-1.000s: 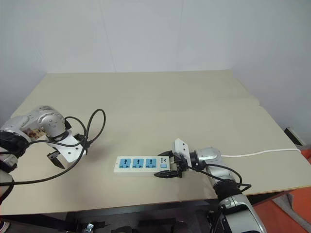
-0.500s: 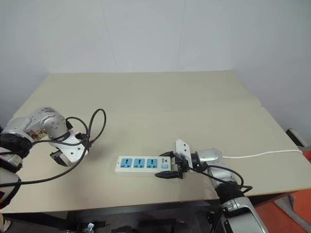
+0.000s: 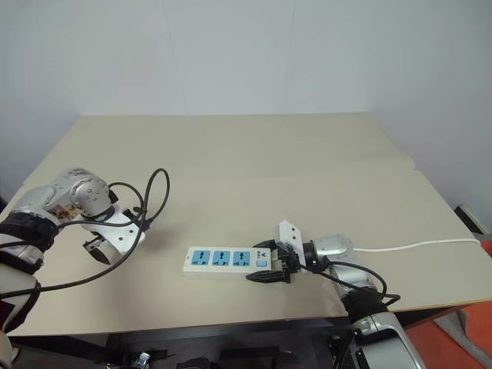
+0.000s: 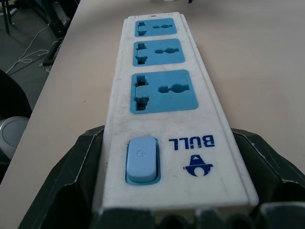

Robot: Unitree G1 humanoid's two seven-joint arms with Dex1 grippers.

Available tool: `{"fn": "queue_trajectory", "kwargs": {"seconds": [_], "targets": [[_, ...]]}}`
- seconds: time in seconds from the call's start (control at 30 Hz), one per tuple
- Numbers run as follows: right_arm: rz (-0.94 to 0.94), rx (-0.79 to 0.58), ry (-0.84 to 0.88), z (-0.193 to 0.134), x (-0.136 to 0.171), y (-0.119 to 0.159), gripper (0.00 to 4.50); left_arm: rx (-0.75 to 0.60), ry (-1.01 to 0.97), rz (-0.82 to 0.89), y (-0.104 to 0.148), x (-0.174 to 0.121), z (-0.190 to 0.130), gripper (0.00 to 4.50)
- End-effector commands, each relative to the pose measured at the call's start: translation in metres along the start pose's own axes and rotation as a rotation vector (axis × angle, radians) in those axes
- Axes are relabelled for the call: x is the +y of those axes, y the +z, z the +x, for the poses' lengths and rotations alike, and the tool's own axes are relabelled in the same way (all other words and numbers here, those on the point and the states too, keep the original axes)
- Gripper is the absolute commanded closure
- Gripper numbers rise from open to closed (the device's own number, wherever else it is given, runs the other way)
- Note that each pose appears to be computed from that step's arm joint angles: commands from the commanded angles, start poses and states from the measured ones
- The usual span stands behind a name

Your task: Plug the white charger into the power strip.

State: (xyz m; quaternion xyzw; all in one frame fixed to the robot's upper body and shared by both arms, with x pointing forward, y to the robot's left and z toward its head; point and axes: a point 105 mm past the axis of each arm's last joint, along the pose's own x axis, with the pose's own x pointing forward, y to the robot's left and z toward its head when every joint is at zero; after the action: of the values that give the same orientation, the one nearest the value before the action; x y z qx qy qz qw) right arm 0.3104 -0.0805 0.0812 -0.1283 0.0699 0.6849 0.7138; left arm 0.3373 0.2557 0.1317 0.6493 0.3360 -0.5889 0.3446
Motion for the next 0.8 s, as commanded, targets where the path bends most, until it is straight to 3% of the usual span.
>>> {"fn": "queue_trajectory", "kwargs": {"seconds": [0.03, 0.8], "targets": [[0.022, 0.032, 0.034, 0.003, 0.008, -0.008, 1.06, 0.019, 0.004, -0.021, -0.001, 0.004, 0.001, 0.00], [0.029, 0.048, 0.053, -0.001, 0.010, -0.009, 1.06, 0.049, 0.054, -0.073, -0.007, 0.004, 0.013, 0.00]]}}
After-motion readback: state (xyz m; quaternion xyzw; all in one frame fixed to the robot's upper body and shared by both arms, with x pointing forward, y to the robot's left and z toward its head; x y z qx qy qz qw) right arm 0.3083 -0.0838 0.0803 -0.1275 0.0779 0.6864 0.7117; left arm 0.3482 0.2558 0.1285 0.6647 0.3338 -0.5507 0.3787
